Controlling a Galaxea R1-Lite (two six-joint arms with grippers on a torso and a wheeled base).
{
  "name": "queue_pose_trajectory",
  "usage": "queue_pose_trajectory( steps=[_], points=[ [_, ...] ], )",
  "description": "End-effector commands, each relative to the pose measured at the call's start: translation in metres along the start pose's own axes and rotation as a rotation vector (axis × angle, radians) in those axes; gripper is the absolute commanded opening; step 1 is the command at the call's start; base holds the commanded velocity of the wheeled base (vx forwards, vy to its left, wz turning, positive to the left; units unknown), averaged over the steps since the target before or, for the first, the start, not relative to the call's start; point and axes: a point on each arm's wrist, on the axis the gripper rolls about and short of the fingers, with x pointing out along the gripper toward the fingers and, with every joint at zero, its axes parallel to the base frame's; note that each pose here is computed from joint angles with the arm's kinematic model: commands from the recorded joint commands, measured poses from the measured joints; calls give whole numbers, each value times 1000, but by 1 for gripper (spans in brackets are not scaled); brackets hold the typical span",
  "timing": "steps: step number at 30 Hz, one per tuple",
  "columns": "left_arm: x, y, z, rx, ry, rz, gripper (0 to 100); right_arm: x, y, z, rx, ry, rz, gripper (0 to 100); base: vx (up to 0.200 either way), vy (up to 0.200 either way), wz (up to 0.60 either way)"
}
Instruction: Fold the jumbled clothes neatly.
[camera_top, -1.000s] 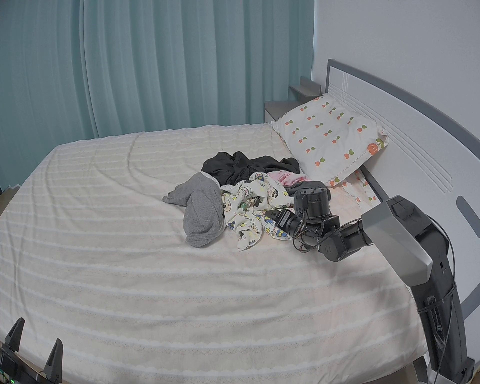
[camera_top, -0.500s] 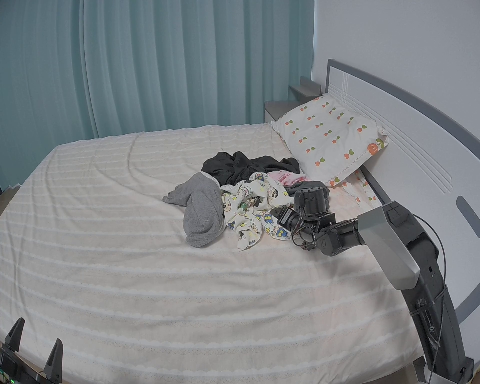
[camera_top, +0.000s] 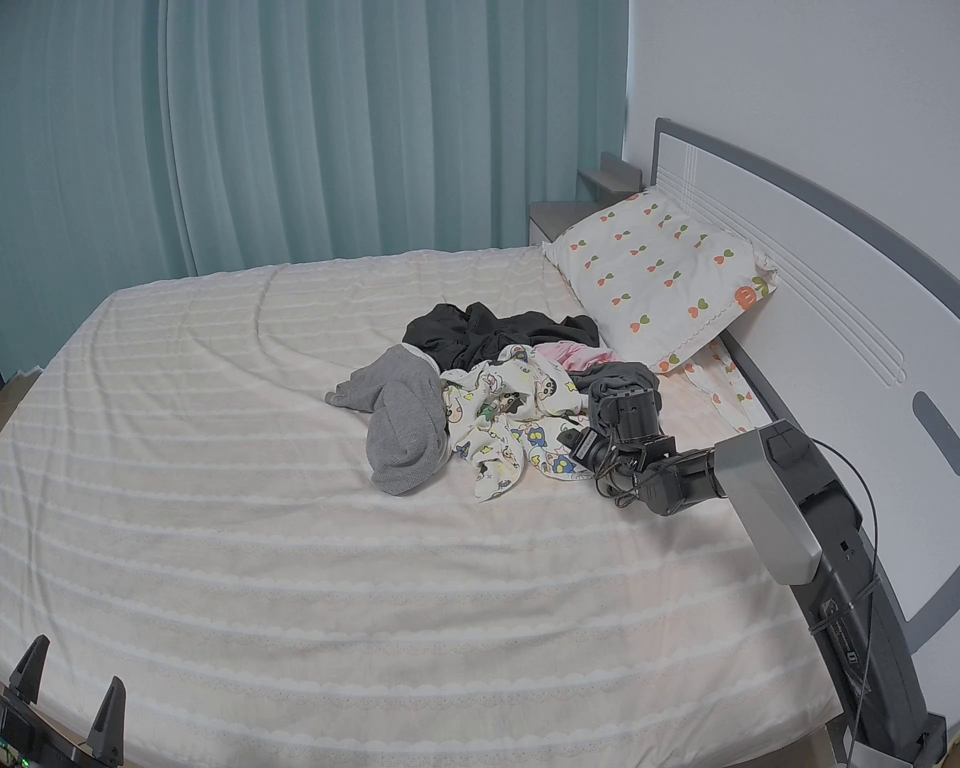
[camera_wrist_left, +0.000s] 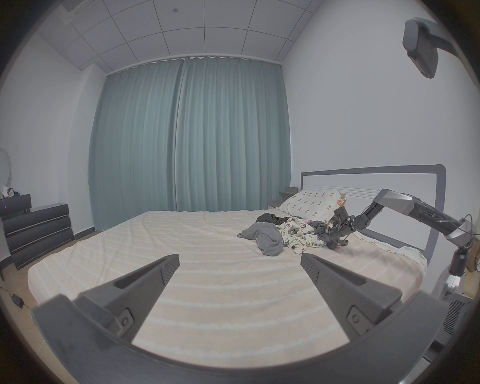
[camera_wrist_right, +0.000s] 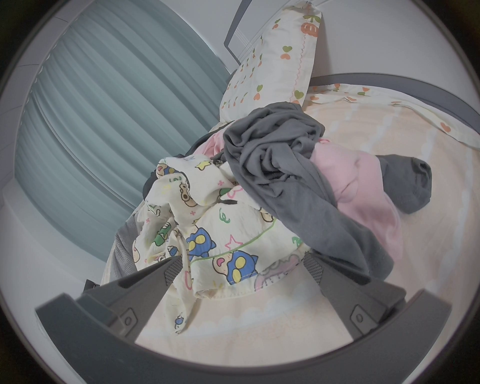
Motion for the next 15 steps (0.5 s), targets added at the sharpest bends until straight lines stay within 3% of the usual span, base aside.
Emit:
queue_pose_trajectory(
  steps=[1,15],
  points=[
    [0,0,-5,0,0,0,100,7,-9,-11,-4,20,-20,100,0,0,0],
    [0,0,-5,0,0,0,100,20,-37,-29,-4,47,-94,100,0,0,0]
  ],
)
